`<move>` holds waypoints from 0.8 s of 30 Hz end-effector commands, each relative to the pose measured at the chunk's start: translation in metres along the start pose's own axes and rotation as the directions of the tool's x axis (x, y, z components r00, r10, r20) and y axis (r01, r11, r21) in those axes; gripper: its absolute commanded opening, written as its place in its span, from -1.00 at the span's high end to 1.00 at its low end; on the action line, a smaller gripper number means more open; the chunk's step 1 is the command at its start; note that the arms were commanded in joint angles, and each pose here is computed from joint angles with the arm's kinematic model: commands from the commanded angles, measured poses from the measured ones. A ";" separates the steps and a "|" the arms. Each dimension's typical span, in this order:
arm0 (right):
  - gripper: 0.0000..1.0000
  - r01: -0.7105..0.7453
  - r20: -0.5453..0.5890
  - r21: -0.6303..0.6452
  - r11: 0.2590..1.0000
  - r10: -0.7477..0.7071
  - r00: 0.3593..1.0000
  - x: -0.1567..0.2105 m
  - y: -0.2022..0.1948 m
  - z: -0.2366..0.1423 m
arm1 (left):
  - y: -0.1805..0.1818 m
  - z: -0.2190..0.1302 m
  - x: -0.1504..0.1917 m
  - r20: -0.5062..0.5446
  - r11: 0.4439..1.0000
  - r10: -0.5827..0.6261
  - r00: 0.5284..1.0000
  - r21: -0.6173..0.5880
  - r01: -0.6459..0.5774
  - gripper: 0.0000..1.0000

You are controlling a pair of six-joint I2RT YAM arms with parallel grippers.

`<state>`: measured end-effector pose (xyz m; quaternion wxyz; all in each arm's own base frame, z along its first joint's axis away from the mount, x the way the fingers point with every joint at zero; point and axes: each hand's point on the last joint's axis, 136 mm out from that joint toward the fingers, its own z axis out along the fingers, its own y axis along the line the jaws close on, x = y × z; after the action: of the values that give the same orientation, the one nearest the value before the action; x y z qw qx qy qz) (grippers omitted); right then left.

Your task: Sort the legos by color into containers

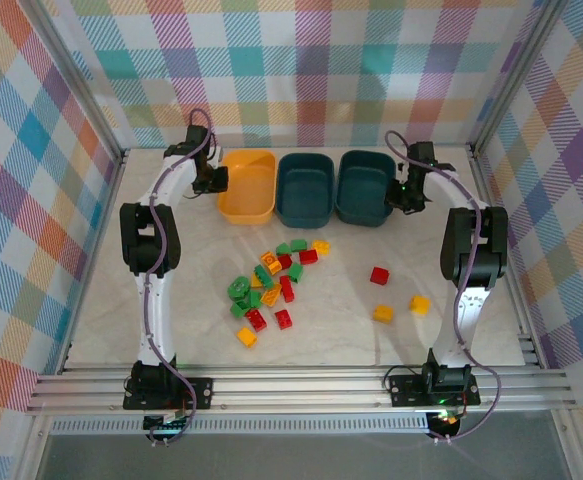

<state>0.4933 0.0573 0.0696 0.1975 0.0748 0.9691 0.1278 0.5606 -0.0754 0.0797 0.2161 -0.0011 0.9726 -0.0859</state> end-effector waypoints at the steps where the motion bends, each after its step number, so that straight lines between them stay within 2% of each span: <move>1: 0.66 0.071 0.032 -0.058 0.996 -0.069 0.997 0.000 0.018 -0.014 | -0.001 -0.006 0.002 -0.006 1.000 -0.005 1.000 0.007 0.005 0.75; 4: 0.67 0.090 0.037 -0.066 0.994 -0.088 0.995 -0.001 0.021 -0.019 | -0.001 -0.010 0.000 0.001 1.000 -0.025 1.000 0.010 0.025 0.55; 6: 0.70 0.101 0.041 -0.065 0.993 -0.098 0.994 -0.001 0.021 -0.020 | -0.002 -0.014 -0.001 0.005 0.999 -0.041 0.999 0.010 0.041 0.27; 12: 0.74 0.098 0.040 -0.065 0.993 -0.095 0.995 0.000 0.020 -0.018 | -0.007 -0.040 -0.011 0.044 0.995 -0.095 0.994 0.022 0.094 -0.27; 13: 0.73 0.100 0.040 -0.071 0.992 -0.097 0.994 0.000 0.021 -0.018 | -0.009 -0.047 -0.013 0.053 0.994 -0.105 0.993 0.030 0.104 -0.42; 15: 0.67 0.089 0.035 -0.083 0.993 -0.086 0.996 -0.001 0.024 -0.020 | -0.013 -0.061 -0.017 0.068 0.990 -0.139 0.988 0.048 0.136 -0.69; 16: 0.59 0.079 0.030 -0.091 0.993 -0.077 0.997 0.000 0.025 -0.020 | -0.017 -0.068 -0.017 0.071 0.987 -0.152 0.986 0.068 0.147 -0.79; 17: 0.47 0.068 0.028 -0.098 0.993 -0.066 0.997 0.000 0.027 -0.021 | -0.022 -0.076 -0.018 0.074 0.982 -0.174 0.982 0.091 0.167 -0.99; 18: 0.26 0.055 0.025 -0.103 0.993 -0.052 0.998 0.001 0.027 -0.023 | -0.026 -0.086 -0.018 0.079 0.974 -0.204 0.976 0.111 0.195 -1.00; 19: 0.12 0.044 0.021 -0.107 0.993 -0.042 0.999 0.002 0.028 -0.025 | -0.028 -0.093 -0.017 0.080 0.967 -0.234 0.969 0.125 0.223 -1.00; 24: -0.16 0.005 0.074 -0.082 0.997 0.001 0.997 -0.002 0.029 -0.060 | -0.039 -0.157 -0.002 0.154 0.913 -0.383 0.911 0.210 0.349 -1.00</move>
<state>0.4808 0.0710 0.0883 0.2032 0.0596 0.9641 0.1599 0.5201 -0.0847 0.1751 0.2543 -0.1219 0.9449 -0.1660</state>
